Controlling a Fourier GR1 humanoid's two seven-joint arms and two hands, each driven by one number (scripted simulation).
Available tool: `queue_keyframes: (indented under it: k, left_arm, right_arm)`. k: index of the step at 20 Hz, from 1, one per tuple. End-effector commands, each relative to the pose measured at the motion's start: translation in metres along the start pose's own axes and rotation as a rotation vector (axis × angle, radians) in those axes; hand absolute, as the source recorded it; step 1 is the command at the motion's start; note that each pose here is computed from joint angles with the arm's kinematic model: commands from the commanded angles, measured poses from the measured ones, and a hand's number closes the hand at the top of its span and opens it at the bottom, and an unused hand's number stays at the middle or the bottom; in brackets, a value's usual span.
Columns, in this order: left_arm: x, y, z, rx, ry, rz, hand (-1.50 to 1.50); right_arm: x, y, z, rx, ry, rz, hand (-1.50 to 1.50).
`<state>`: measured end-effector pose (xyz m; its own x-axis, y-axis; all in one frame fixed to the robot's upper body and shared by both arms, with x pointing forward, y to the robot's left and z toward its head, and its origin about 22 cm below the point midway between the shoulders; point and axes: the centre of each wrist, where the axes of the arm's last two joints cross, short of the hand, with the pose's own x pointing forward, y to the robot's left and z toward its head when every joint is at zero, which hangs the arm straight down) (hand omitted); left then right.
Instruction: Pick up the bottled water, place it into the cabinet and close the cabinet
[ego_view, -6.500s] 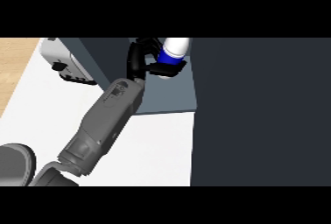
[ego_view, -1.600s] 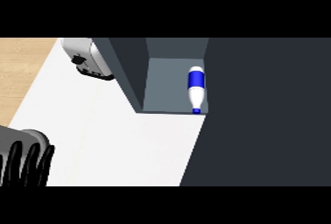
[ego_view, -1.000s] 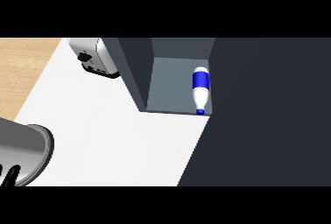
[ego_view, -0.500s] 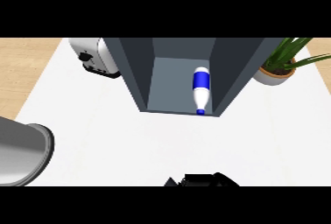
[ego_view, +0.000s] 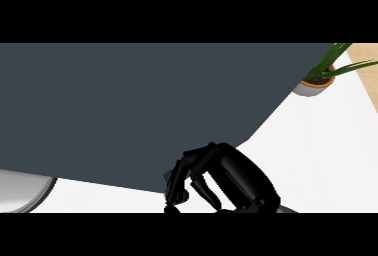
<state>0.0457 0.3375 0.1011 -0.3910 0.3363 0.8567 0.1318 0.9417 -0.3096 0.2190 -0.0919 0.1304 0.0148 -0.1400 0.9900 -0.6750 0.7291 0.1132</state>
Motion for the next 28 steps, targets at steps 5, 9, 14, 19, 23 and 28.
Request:
queue_keyframes:
  k: [5, 9, 14, 19, 23, 28]
  left_arm:
    - [0.015, 0.014, 0.015, 0.014, -0.033, 0.021, -1.50]
    - [0.019, 0.008, 0.017, 0.029, -0.039, -0.010, -1.50]
    - [0.045, 0.017, 0.022, -0.006, -0.044, -0.008, -1.50]
    - [0.034, 0.020, 0.023, 0.016, -0.024, -0.001, -1.50]
    - [0.037, 0.025, 0.027, 0.018, -0.024, 0.014, -1.50]
    - [0.039, 0.022, 0.021, -0.020, -0.006, 0.023, -1.50]
  right_arm:
    - [0.038, -0.064, -0.054, -0.057, -0.089, -0.070, 1.50]
    - [0.028, -0.085, -0.069, -0.038, -0.078, -0.084, 1.50]
    - [0.031, -0.127, -0.082, -0.013, -0.076, -0.020, 1.50]
    - [0.026, -0.107, -0.110, 0.039, -0.046, -0.025, 1.50]
    - [0.038, -0.112, -0.116, 0.035, -0.036, -0.033, 1.50]
    - [0.042, -0.099, -0.131, 0.117, -0.027, -0.080, 1.50]
